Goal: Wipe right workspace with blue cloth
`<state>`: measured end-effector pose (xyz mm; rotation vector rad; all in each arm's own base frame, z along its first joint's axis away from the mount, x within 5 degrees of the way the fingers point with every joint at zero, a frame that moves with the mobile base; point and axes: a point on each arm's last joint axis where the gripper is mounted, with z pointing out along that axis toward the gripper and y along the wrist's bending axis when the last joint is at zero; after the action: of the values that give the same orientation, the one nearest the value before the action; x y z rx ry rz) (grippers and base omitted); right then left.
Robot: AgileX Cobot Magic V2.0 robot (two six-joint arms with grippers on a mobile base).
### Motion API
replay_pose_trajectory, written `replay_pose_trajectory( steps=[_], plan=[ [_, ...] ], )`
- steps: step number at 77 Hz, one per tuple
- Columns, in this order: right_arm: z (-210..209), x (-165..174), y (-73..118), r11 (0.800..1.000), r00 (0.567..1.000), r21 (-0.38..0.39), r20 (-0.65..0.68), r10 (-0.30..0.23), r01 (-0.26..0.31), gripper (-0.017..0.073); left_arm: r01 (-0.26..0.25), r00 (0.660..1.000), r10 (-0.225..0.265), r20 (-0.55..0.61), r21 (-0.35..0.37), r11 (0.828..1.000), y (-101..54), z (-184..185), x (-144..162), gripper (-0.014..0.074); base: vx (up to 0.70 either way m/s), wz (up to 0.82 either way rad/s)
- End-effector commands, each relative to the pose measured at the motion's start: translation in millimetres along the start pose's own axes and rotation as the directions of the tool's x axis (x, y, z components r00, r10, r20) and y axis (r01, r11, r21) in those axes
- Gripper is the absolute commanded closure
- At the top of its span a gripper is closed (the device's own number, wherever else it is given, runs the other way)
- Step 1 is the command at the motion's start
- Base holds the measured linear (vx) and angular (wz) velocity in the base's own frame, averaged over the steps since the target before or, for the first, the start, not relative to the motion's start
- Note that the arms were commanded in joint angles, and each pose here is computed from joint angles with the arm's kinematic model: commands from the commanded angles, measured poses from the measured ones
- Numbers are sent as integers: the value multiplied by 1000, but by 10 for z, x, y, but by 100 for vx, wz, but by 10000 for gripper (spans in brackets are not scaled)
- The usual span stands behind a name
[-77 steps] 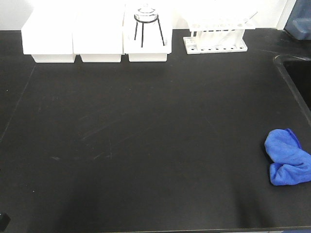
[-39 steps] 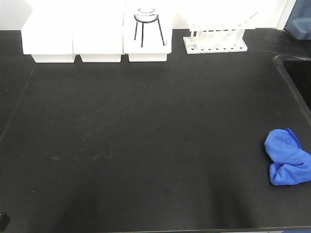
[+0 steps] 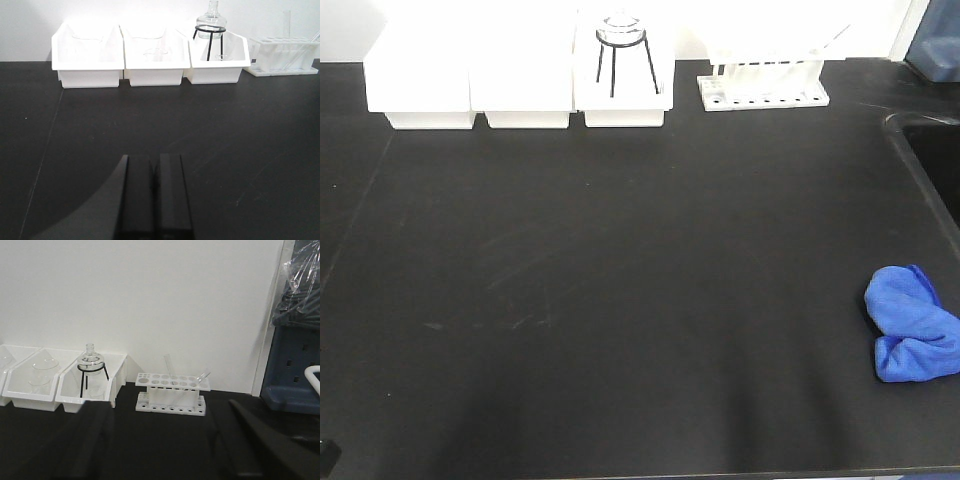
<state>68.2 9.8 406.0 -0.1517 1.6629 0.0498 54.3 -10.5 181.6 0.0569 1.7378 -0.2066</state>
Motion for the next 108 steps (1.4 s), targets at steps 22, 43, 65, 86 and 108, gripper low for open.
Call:
replay_pose_trajectory(
  steps=[22, 43, 65, 86, 108],
  plan=[
    [484, -125, -204, 987, 955, 153, -298, -3, 51, -2, -4, 994, 3, 105, 8, 1000, -12, -26, -155, 600, 0, 0],
    [1077, 274, -299, 975, 735, 187, -677, 42, 116, 5, -3, 994, 2, 105, 8, 1000, -12, -26, -155, 600, 0, 0],
    [1614, 719, -306, 979, 543, 141, -839, 41, 144, 5, -3, 994, 2, 105, 8, 1000, -12, -26, -155, 600, 0, 0],
    [1720, 1540, -249, 984, 409, 112, -911, 46, 138, 5, -3, 994, 2, 105, 8, 1000, -12, -26, -155, 600, 0, 0],
    [1722, 1836, -290, 972, 400, 117, -916, 27, 202, 5, -3, 994, 2, 105, 8, 1000, -12, -26, -155, 600, 0, 0]
  ],
)
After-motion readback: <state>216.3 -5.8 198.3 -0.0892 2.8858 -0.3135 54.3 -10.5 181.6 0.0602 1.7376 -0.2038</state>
